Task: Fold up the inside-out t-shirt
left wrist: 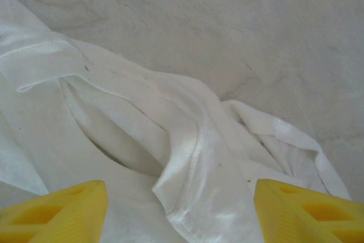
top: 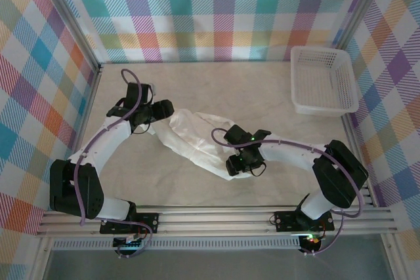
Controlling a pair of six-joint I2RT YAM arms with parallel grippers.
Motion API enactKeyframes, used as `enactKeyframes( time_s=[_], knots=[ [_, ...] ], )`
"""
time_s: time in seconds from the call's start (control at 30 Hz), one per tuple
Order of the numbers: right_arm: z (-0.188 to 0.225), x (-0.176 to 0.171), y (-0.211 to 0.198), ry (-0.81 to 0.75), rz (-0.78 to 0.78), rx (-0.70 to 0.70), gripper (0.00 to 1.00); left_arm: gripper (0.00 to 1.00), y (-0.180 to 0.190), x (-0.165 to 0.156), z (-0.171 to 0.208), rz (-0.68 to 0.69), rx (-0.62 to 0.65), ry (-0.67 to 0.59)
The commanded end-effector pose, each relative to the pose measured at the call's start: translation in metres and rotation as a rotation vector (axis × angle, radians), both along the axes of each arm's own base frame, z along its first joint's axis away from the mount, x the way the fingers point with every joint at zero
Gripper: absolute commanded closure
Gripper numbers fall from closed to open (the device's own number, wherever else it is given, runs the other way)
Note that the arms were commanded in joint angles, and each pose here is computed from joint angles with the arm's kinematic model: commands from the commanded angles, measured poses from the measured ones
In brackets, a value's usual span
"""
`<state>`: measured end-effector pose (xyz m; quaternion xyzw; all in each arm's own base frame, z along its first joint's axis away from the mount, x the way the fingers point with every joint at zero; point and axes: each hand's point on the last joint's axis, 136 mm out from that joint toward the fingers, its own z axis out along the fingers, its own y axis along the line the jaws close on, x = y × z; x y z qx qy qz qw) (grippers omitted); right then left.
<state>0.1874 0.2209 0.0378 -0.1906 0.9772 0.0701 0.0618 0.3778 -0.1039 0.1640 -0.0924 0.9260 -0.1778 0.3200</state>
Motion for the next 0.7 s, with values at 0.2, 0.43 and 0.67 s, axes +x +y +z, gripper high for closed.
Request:
enactKeyframes(
  time_s=[0.2, 0.43, 0.67],
  knots=[
    [0.006, -0.008, 0.020, 0.084, -0.037, 0.199, 0.36, 0.31, -0.012, -0.001, -0.004, -0.016, -0.008, 0.006],
    [0.005, -0.003, 0.013, 0.076, -0.059, 0.209, 0.57, 0.30, -0.015, 0.001, -0.007, -0.020, 0.002, 0.013],
    [0.001, -0.005, -0.004, 0.080, -0.149, 0.203, 0.34, 0.29, -0.018, 0.000, -0.009, -0.031, 0.003, 0.020]
  ],
)
